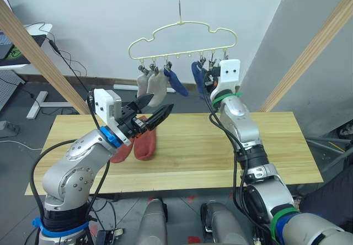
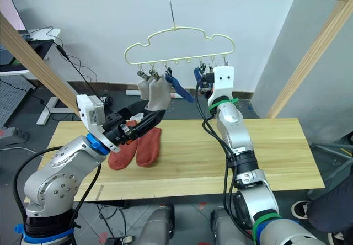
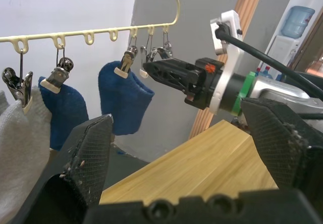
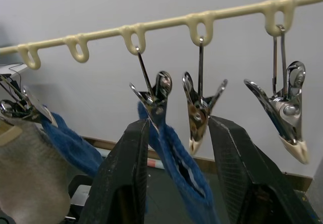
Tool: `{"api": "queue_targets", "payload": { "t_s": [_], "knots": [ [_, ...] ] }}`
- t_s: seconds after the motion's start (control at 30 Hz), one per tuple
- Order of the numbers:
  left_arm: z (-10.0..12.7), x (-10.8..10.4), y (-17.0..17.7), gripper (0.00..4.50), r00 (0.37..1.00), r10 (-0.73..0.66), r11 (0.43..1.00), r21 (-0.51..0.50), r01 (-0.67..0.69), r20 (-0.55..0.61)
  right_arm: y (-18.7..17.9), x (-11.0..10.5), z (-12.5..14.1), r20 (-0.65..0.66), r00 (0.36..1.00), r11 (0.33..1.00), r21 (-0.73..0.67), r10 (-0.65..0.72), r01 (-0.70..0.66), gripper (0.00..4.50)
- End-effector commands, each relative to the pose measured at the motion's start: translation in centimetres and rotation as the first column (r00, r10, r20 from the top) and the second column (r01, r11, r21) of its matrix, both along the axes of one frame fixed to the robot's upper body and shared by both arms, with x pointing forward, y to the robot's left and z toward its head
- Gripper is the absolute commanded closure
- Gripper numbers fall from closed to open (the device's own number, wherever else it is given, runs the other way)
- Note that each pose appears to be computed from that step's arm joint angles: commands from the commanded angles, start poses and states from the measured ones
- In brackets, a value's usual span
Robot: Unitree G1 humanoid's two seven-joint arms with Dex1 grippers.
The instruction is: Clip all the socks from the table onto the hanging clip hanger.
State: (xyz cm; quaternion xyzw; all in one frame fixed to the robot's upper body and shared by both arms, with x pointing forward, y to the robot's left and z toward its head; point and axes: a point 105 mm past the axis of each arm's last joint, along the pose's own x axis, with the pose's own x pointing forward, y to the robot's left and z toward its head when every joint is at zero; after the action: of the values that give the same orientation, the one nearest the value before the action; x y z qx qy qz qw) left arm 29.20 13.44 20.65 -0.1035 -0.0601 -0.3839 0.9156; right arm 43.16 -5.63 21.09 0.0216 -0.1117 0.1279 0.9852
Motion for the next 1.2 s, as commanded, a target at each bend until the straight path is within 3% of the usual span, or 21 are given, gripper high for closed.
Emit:
{"api": "queue_targets", "payload": {
  "t_s": [0.03,1.2],
  "knots": [
    [1.1,-0.4,-0.4,0.00,0.999,-0.018,1.000,0.000,0.018,0.046,-0.1,0.4,1.6,0.040,0.999,1.000,0.020,-0.018,0.017,2.63],
    [0.7,-0.5,-0.1,0.00,0.999,-0.020,1.000,0.004,0.020,0.031,-0.9,2.4,1.8,0.026,0.995,0.996,0.007,-0.093,0.093,2.63]
  ]
}}
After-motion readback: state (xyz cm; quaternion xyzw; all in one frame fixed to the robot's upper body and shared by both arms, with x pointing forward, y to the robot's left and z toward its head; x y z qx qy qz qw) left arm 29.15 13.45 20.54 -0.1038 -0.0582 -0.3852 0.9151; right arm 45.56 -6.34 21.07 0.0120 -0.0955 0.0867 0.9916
